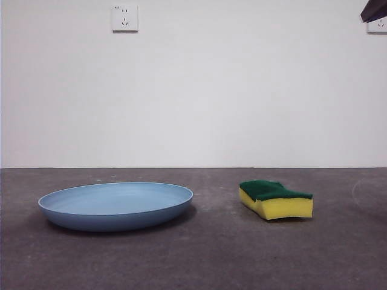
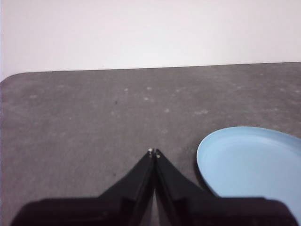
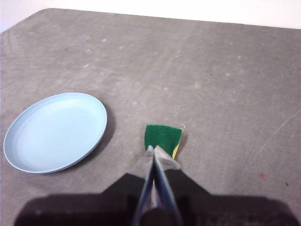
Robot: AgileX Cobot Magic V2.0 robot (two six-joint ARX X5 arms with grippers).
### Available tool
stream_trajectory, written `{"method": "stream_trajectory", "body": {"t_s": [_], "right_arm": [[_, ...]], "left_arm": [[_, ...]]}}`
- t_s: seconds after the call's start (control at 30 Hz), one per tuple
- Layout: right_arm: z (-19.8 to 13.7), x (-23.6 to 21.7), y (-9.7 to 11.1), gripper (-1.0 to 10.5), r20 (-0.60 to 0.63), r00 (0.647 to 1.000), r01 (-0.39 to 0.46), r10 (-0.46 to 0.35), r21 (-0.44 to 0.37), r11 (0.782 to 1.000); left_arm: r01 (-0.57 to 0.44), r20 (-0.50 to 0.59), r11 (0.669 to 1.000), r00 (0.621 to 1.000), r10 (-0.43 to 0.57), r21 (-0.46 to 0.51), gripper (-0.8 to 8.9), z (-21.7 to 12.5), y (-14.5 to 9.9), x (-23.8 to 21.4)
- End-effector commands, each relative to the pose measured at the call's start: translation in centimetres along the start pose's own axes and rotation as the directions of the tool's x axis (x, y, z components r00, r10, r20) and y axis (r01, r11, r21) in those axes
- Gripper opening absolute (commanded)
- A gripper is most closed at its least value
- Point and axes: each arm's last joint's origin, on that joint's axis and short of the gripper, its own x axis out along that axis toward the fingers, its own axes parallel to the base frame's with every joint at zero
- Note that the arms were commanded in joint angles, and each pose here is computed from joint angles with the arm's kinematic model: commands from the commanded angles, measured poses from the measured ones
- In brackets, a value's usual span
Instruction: Pick up the plate,pick up the cloth,clean the plate with the cloth
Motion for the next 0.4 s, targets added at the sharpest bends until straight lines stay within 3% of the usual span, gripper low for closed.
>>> {"method": "stream_trajectory", "body": {"t_s": [0.03,0.4], "right_arm": [[-0.12,0.04,0.0,0.0,0.002,1.0,0.002,-0.002,0.009,1.0],[-0.25,0.04,-0.02,0.0,-0.011,1.0,0.003,-0.003,0.006,1.0]], "left_arm": [[-0.01,-0.008,1.0,1.0,0.01,-0.024,-0.03,-0.81,0.15,0.22],[-0.039,-0.075,0.998,0.997,0.035,-0.041,-0.03,-1.68,0.37,0.26]]}}
